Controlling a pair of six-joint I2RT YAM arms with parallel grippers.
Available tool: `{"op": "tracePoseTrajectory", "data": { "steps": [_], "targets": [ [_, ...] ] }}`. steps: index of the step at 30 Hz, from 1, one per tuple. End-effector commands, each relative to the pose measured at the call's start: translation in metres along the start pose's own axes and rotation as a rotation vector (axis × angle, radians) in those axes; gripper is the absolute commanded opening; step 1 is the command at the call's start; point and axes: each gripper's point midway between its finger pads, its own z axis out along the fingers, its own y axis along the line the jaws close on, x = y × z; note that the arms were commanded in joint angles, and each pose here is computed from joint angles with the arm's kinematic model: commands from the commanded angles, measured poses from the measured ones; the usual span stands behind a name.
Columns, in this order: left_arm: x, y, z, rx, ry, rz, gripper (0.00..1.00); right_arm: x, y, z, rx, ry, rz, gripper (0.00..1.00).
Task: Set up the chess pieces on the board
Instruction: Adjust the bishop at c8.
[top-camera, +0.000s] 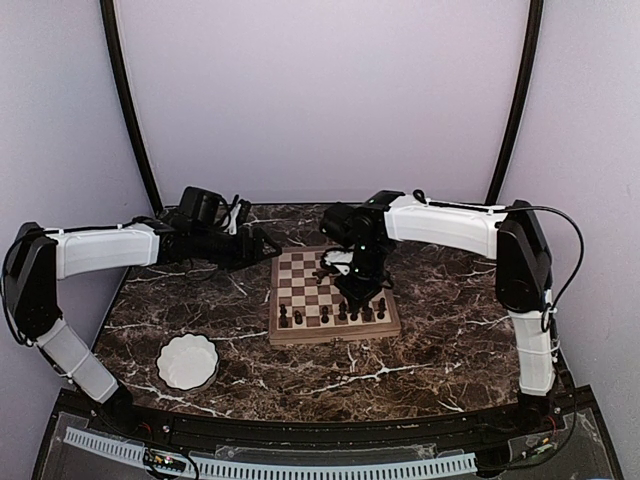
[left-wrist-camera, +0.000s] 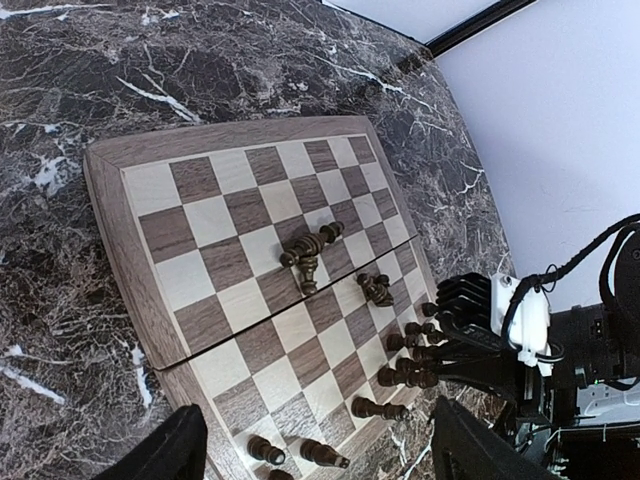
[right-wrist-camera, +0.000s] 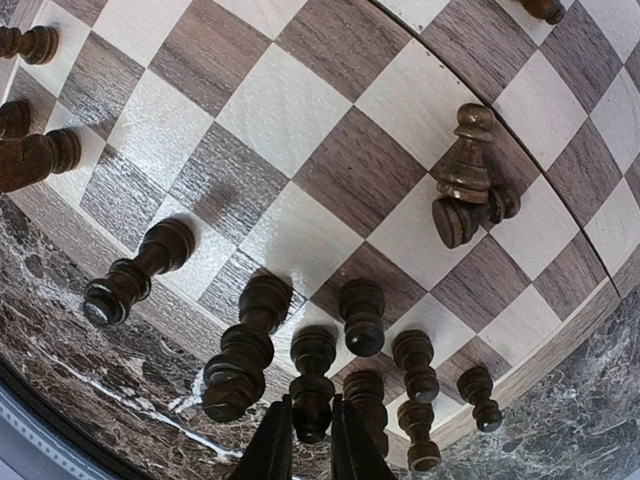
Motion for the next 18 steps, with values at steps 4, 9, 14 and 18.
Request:
{"op": "tracePoseTrajectory", "data": {
  "steps": [4,9,14,18],
  "targets": [
    [-0.014,-0.012,-0.003,0.035,-0.028,0.023,0.8,0.005,0.01,-0.031,-0.034,-0.049,-0.013,0.21],
    [-0.027,-0.016,-0.01,0.007,-0.061,0.07,0.8,-0.009,0.008,-0.054,-0.061,-0.138,0.001,0.23],
    [-0.05,-0.022,-0.036,-0.074,-0.148,0.171,0.8,-0.037,-0.027,-0.06,-0.022,-0.247,0.097,0.25],
    [-0.066,-0.017,-0.061,-0.151,-0.248,0.18,0.93,-0.05,-0.043,-0.045,0.016,-0.232,0.098,0.27]
  ]
}}
